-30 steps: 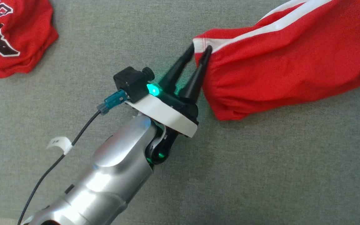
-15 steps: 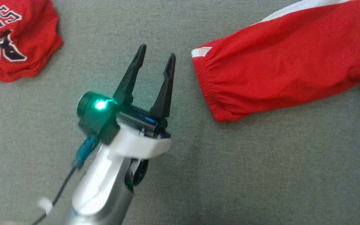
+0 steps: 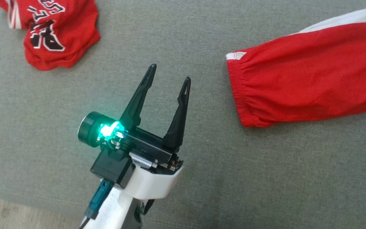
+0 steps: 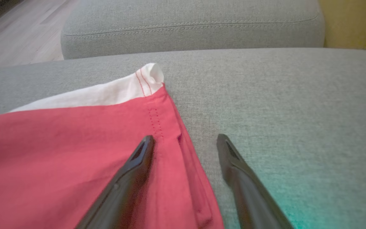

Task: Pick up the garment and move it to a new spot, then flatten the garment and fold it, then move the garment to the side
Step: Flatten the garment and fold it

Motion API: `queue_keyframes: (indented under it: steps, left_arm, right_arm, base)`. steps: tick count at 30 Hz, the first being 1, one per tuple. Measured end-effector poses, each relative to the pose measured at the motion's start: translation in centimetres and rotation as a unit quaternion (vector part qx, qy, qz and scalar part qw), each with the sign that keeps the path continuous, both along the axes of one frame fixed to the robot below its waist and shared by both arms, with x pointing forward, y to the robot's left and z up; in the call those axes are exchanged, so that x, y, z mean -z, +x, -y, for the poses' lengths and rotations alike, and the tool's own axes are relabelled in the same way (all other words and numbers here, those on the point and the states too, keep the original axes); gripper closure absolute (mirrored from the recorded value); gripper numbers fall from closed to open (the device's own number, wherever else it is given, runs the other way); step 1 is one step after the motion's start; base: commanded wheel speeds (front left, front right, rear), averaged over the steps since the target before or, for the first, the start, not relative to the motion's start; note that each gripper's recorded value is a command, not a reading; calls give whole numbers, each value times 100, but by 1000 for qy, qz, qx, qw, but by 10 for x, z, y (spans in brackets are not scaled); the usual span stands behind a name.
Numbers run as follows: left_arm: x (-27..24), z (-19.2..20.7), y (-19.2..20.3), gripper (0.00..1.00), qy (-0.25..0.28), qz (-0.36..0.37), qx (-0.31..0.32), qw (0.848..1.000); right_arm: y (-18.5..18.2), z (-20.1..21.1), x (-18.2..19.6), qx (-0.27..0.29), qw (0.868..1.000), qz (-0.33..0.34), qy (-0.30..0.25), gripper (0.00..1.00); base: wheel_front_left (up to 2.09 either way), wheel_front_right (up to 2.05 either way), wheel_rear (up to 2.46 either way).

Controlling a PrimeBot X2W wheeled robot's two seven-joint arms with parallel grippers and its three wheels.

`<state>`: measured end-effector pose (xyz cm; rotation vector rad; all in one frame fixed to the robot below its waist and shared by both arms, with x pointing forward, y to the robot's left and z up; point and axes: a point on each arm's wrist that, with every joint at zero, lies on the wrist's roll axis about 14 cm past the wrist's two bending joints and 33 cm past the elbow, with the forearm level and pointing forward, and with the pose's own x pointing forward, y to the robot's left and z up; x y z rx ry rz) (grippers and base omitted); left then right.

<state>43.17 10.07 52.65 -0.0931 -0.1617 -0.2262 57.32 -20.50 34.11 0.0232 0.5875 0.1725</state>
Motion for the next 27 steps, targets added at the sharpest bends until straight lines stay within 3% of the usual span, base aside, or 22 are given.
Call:
queue_keyframes:
  steps: [1,2,3,10,22,27]
  left_arm:
    - [-1,-1,-2,0,4,2,-2,1000]
    - [-2,-2,-3,0,5,3,-4,1000]
    - [-3,-3,-4,0,5,3,-6,1000]
    - [-2,3,-6,0,5,2,0,1000]
    - [22,27,-14,0,-9,-35,39,999]
    - [37,20,-13,0,15,-53,26,998]
  right_arm:
    - [-1,-2,0,2,1000,-7,6,35]
    - [-2,-4,0,2,1000,-16,12,54]
    - [-3,-8,0,-2,1000,-23,16,100]
    - [-16,-2,-10,-14,1000,-15,2,100]
    - [-70,117,-58,80,993,37,-73,100]
    - [-79,130,-80,95,990,79,-71,100]
  base:
    - [0,0,0]
    - [0,0,0]
    - [0,0,0]
    - [0,0,0]
    - [0,0,0]
    - [0,0,0]
